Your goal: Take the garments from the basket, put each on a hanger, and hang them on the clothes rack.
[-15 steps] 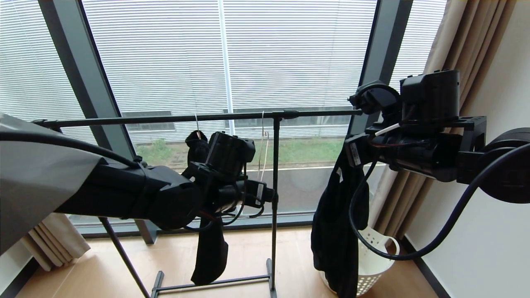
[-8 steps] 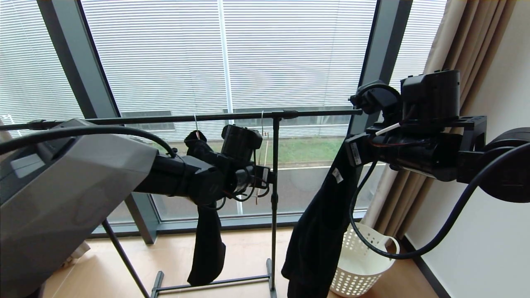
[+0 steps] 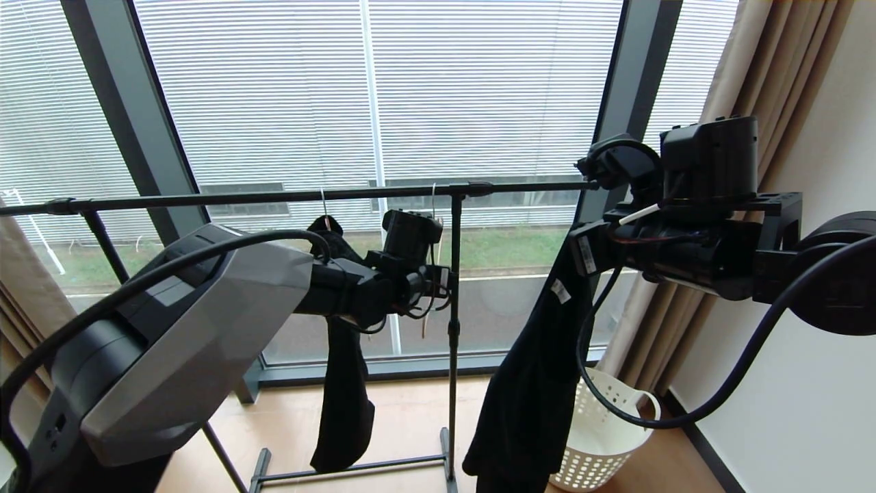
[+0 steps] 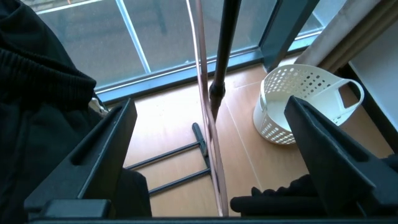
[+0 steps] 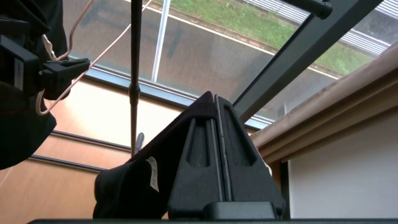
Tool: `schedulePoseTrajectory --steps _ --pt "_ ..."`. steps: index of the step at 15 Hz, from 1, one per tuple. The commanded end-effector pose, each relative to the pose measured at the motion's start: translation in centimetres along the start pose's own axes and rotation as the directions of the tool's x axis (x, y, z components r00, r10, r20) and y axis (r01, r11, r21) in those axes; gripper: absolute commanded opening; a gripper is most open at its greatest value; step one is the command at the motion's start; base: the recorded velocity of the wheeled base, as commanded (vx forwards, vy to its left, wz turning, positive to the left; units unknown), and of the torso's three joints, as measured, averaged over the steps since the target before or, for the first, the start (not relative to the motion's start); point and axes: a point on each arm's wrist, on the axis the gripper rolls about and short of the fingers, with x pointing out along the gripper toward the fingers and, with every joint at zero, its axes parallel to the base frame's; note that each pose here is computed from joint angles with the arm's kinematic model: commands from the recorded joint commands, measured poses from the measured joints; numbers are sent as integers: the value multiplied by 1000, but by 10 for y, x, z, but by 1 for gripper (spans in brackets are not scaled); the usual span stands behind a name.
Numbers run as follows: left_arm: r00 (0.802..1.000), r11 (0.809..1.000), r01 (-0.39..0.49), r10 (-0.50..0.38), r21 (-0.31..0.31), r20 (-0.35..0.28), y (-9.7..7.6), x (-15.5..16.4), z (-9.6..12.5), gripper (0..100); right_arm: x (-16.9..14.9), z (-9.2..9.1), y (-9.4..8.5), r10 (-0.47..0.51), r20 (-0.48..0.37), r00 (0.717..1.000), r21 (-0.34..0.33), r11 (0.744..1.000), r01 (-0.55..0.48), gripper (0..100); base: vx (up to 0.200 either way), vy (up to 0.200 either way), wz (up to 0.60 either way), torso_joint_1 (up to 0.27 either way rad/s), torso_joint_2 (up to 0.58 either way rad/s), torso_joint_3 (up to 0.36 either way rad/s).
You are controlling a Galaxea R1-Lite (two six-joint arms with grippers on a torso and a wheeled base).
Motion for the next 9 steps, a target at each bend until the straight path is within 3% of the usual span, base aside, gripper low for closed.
schedulePoseTrajectory --steps 1,9 --pt "1000 1000 -12 12 0 -1 -3 13 -6 100 2 -2 1 0 -6 1000 -3 1000 0 0 0 0 0 0 0 0" --pt "999 999 -34 34 -10 9 1 27 -9 100 3 -2 1 -1 -10 1000 -4 1000 1 0 0 0 0 0 0 0"
